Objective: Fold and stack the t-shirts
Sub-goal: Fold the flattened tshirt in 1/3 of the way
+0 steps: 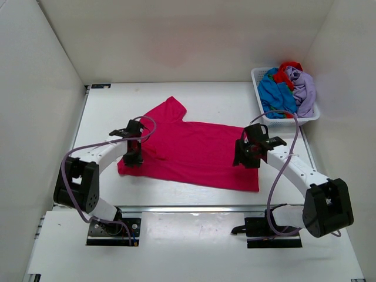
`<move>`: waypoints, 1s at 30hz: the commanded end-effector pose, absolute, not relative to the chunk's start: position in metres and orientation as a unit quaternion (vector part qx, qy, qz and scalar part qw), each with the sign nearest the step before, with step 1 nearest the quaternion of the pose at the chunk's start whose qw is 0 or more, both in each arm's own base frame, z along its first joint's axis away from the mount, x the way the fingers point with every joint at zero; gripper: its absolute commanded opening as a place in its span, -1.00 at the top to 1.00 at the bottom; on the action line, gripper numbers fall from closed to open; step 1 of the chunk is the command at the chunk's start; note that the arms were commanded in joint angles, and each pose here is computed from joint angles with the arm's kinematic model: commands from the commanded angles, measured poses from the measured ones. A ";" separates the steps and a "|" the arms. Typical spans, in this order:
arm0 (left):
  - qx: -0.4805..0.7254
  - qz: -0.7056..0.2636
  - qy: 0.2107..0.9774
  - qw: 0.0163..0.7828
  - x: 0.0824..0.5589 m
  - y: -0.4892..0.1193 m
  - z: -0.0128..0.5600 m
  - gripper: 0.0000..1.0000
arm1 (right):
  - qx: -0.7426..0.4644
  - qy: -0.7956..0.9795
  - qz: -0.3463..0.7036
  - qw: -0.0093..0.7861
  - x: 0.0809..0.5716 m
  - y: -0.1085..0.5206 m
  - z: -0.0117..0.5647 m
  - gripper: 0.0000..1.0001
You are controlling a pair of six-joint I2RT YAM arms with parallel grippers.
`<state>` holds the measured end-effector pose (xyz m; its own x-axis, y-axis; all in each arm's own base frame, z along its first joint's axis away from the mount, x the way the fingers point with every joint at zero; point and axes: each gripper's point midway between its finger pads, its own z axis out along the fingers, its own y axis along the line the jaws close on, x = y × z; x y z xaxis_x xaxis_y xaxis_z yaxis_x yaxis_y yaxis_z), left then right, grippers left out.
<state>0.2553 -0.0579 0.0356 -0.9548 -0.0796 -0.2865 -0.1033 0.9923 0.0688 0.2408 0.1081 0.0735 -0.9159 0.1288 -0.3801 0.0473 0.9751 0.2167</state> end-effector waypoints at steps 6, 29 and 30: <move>-0.056 0.079 0.985 0.139 0.229 -0.051 0.021 0.32 | 0.044 0.974 0.100 0.200 0.241 0.113 0.063 -0.05; -0.031 0.066 0.994 0.084 0.161 -0.075 0.009 0.55 | 0.047 0.976 0.087 0.196 0.236 0.102 0.051 -0.05; -0.028 0.065 0.994 0.087 0.160 -0.077 0.012 0.56 | 0.040 0.975 0.086 0.201 0.237 0.101 0.053 -0.05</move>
